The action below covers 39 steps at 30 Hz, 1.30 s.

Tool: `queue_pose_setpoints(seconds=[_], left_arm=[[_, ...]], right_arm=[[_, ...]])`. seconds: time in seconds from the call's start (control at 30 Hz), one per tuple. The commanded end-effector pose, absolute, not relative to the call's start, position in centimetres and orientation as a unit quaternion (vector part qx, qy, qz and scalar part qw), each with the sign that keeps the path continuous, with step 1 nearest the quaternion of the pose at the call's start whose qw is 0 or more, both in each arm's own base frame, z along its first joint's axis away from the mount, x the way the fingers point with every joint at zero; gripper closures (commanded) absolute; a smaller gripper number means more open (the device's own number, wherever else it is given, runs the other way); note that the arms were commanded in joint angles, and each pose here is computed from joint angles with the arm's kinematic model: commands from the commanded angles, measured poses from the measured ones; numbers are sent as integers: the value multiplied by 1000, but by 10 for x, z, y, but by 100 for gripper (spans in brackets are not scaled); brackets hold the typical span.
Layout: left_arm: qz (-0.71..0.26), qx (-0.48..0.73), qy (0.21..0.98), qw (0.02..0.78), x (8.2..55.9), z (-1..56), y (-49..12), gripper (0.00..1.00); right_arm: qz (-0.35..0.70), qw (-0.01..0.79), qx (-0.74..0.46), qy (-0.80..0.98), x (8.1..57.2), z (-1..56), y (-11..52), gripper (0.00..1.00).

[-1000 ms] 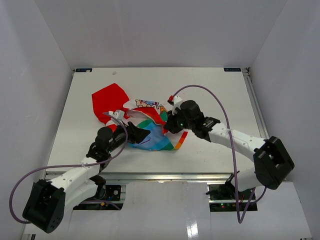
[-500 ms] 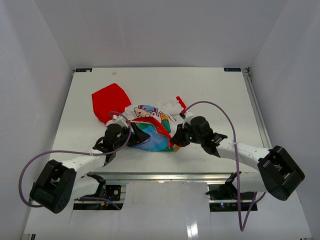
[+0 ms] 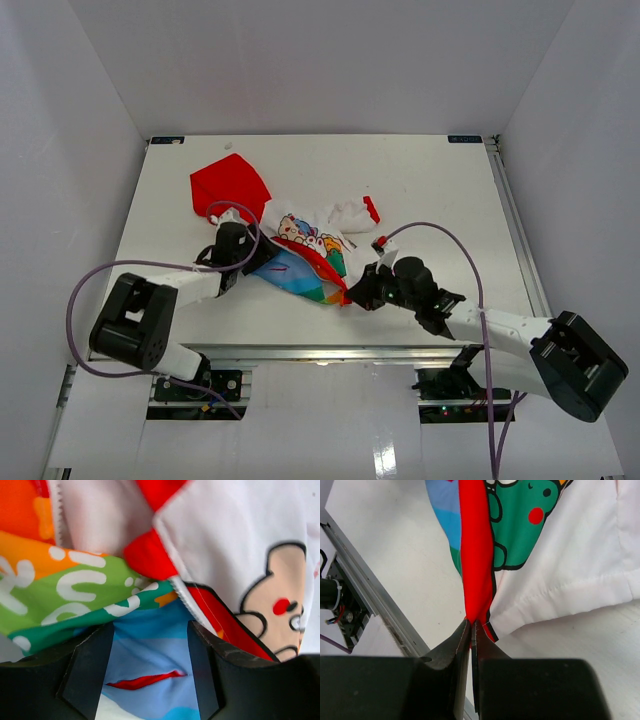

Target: Zip up the jacket

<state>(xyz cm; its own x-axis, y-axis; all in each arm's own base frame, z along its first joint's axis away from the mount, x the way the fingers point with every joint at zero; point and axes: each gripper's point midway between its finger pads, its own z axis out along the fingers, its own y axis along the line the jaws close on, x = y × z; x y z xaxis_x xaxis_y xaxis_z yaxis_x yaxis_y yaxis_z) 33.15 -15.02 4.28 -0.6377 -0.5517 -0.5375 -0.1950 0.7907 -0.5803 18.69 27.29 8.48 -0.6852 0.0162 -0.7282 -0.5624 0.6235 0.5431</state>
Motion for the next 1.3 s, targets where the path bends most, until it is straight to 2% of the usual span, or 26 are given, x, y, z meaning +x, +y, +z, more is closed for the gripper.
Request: queue_pose_setpoints(seconds=[0.0,0.13,0.23,0.37,0.47,0.73,0.93,1.27], left_arm=[[-204,-171,889,371,360,36,-145,29],[-251,-79,889,375,378,49,-177,29],[-259,-54,890,371,379,57,-186,29],[-290,-61,867,401,355,88,-183,28],[-364,-23,843,396,315,108,-196,29],[-525,41,779,341,229,135,-225,30],[-551,57,780,291,211,120,-240,28],[-613,71,749,242,198,126,-268,27]], right_arm=[[445,381,-167,793,166,105,298,92],[440,407,-160,784,157,116,307,92],[452,418,-160,772,149,130,314,92],[434,430,-163,775,157,130,316,92],[439,434,-187,764,157,130,324,92],[508,447,-246,694,140,157,340,92],[545,455,-252,657,134,183,343,92],[566,426,-257,658,126,177,352,91]])
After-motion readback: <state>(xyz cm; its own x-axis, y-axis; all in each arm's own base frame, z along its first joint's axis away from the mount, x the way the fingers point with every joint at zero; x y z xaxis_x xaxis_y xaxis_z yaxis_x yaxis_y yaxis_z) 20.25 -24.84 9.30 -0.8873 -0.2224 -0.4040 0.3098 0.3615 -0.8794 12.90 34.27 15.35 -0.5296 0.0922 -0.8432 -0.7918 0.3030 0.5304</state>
